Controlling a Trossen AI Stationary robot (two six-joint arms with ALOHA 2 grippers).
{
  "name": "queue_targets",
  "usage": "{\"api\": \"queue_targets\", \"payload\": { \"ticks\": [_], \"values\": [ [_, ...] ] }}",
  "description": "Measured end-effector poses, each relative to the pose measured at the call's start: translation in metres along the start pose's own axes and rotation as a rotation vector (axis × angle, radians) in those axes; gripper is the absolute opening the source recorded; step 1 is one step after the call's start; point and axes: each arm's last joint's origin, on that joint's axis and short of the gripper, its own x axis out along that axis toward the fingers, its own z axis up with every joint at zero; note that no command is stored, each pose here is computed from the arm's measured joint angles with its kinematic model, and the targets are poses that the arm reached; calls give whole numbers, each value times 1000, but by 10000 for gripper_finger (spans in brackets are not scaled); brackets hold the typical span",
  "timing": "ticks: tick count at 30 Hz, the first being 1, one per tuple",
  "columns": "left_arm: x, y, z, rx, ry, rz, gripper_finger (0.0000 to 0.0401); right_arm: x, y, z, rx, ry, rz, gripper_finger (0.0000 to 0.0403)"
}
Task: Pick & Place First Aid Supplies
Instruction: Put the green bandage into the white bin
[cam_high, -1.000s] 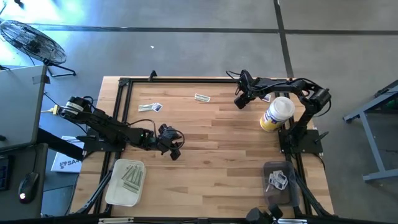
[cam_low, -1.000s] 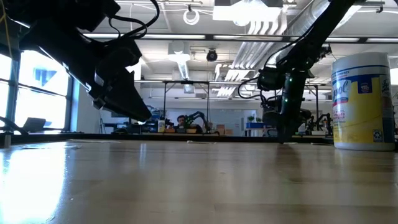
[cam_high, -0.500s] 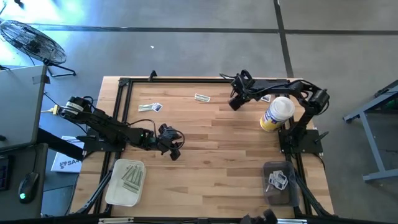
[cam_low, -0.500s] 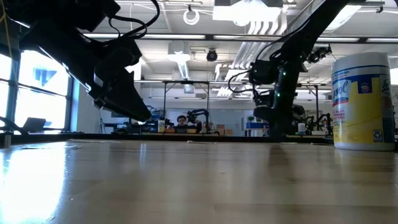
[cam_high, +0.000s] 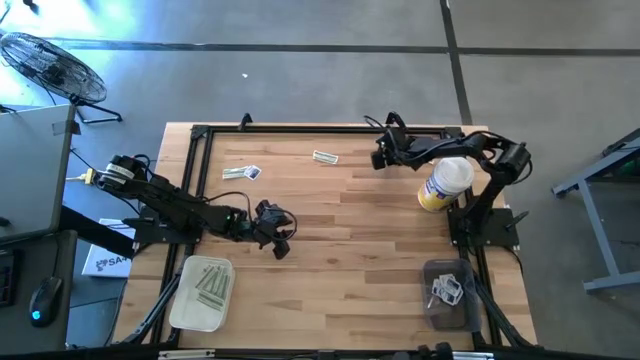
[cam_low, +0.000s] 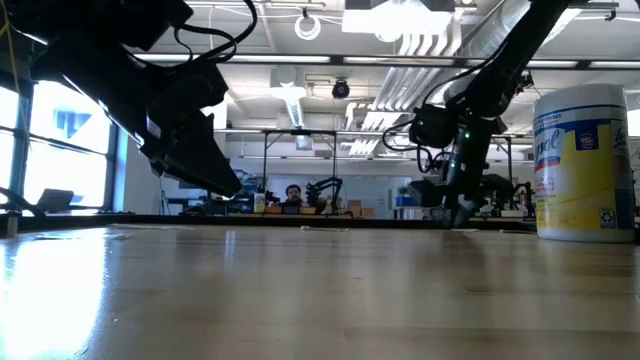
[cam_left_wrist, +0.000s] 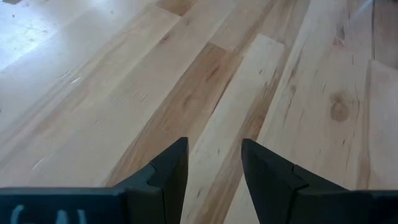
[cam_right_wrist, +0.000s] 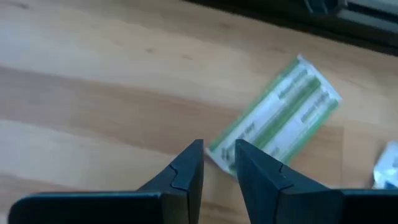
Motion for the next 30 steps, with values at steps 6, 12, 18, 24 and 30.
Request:
{"api": "queue_targets", "payload": {
  "ticks": [6, 12, 18, 24, 30],
  "values": [
    [0, 0, 0, 3, 2, -3, 147, 6, -3, -2, 4, -38, 56, 85],
    [0, 0, 0, 7, 2, -3, 147, 8, -9, -3, 21, -1, 67, 84],
    [0, 0, 0, 7, 1, -3, 147, 7, -6, -6, 8, -2, 62, 78],
    [-5, -4, 2, 9, -34, -22, 147, 4, 0, -11, 0, 1, 71, 52],
    [-26, -14, 7, 50, -113, -34, 147, 0, 8, -16, -42, -2, 90, 7]
  ]
}}
